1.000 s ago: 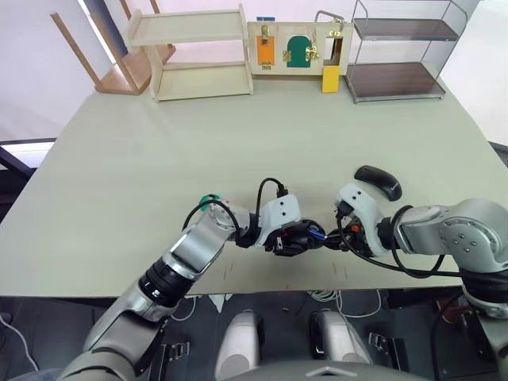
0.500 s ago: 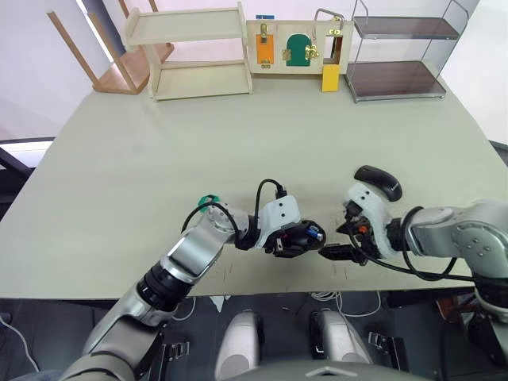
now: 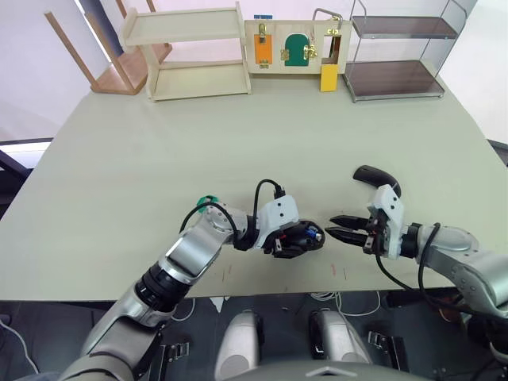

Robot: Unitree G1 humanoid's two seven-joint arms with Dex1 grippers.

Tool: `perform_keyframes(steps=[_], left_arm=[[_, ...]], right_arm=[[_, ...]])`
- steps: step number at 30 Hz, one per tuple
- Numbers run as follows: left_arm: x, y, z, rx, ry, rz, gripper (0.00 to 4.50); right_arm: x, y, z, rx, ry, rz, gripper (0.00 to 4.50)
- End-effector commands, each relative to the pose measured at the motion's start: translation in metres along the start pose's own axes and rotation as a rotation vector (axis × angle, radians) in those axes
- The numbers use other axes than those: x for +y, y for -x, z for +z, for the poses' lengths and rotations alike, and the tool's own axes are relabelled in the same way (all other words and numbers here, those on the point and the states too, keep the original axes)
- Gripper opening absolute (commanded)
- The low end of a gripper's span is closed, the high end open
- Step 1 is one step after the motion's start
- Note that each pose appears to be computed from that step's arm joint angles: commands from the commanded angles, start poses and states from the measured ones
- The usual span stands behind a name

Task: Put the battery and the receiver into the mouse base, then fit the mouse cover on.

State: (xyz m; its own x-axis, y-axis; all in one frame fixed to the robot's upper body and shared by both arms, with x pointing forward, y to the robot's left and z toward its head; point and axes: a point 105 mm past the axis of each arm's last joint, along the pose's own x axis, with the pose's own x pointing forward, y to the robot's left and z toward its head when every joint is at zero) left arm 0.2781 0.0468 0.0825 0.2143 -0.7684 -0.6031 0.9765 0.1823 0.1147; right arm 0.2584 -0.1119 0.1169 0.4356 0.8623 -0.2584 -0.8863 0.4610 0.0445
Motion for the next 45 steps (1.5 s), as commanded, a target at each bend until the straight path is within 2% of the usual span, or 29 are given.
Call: perform_keyframes(steps=[1, 8, 13, 19, 37, 45], left_arm=[[-0.009, -0.006, -0.013, 0.041, 0.034, -0.036, 3.02], [-0.012, -0.009, -0.012, 0.041, 0.034, -0.045, 3.02], [-0.012, -0.009, -0.011, 0.042, 0.031, -0.046, 3.02], [-0.012, -0.008, -0.012, 0.047, 0.030, -0.045, 3.02], [-0.011, -0.007, -0.012, 0.049, 0.046, -0.031, 3.02], [-0.011, -0.007, -0.011, 0.040, 0.061, -0.019, 3.02]], right_arm=[[0.005, -0.003, 0.002, -0.062, 0.077, 0.039, 0.02], [0.010, -0.011, -0.010, -0.131, 0.094, 0.092, 0.02], [0.012, -0.012, -0.007, -0.187, 0.104, 0.119, 0.02], [0.002, -0.015, -0.012, -0.205, 0.082, 0.083, 0.02], [0.010, -0.029, -0.041, -0.158, 0.031, 0.148, 0.02], [0.005, -0.030, -0.062, -0.103, -0.007, 0.109, 0.02]])
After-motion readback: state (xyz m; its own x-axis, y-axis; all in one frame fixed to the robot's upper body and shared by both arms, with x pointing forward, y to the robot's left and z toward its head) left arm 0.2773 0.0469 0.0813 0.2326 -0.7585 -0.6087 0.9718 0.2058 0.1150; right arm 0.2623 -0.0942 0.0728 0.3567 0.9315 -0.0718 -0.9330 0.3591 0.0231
